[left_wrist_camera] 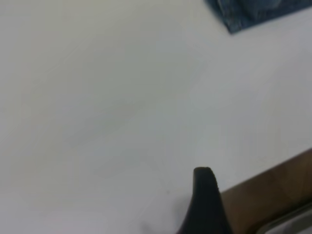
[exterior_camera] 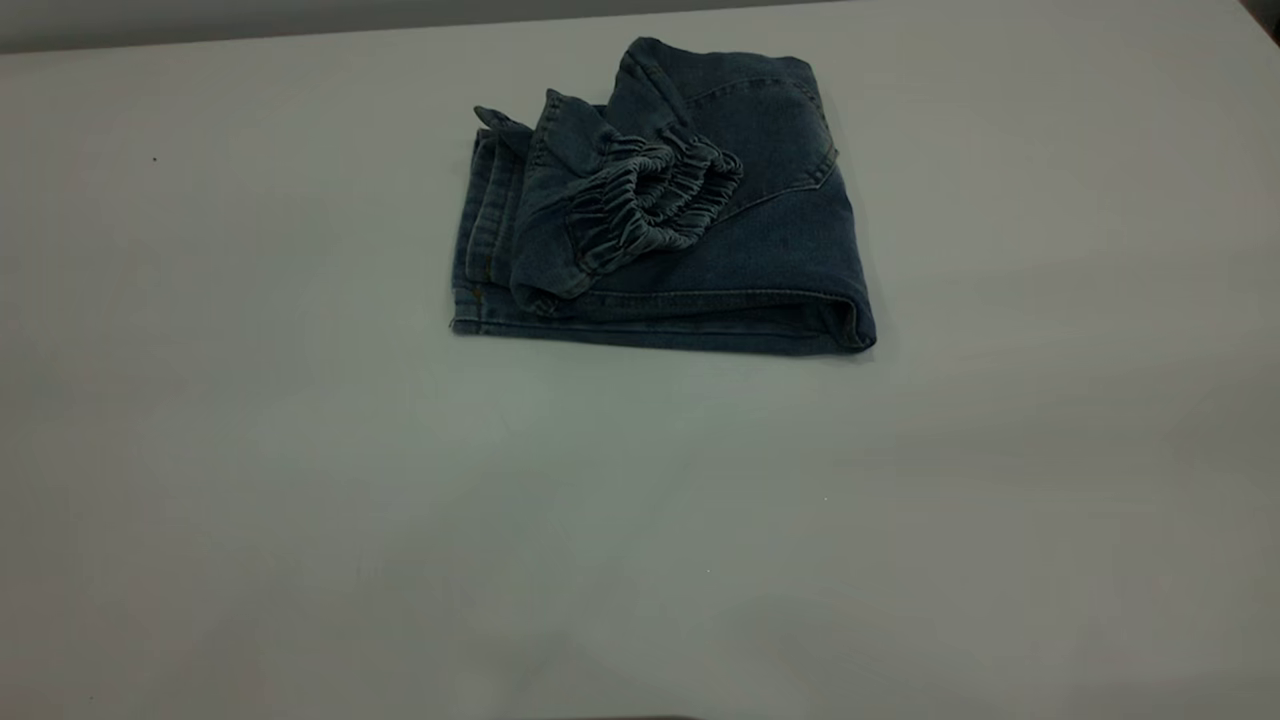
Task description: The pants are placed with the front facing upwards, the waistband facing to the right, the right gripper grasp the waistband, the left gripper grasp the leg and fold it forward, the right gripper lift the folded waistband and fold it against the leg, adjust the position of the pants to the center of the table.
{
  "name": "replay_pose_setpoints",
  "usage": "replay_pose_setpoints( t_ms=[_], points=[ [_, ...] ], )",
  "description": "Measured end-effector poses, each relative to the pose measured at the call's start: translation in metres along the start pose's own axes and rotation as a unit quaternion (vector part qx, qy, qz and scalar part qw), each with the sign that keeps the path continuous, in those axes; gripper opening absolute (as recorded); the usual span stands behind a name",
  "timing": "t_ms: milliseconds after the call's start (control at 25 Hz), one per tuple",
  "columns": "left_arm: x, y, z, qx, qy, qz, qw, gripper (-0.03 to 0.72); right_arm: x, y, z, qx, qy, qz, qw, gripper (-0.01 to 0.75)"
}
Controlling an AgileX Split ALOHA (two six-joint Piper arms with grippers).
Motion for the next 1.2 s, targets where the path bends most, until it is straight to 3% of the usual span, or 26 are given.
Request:
replay_pose_setpoints(
  t_ms=[280,840,1200],
  points=[
    [-0.014,-0.038,-0.002,-0.005,0.000,0.023,1.000,0.482,-0.010,-0.029,-0.012,-0.007,-0.047,0.023,0.999,0.566],
    [-0.033,-0.082,-0.006,0.014,0.001,0.047,0.999,0.482,-0.023,-0.067,-0.019,-0.006,-0.075,0.026,0.997,0.566],
    [-0.040,-0.088,-0.010,0.038,-0.009,0.056,0.998,0.482,-0.022,-0.068,-0.023,-0.026,-0.097,0.017,0.995,0.566]
  ],
)
Point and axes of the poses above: a point on each arm's last joint axis where the gripper is mounted, x pointing back along that axis away from the gripper, z along the wrist's bending axis when the last joint is at zero, y = z × x, the point moved 3 cm from there along -x, pointing out along that axis toward the gripper, and after that the axes turned 2 degrees about x, right-handed, at the moved point
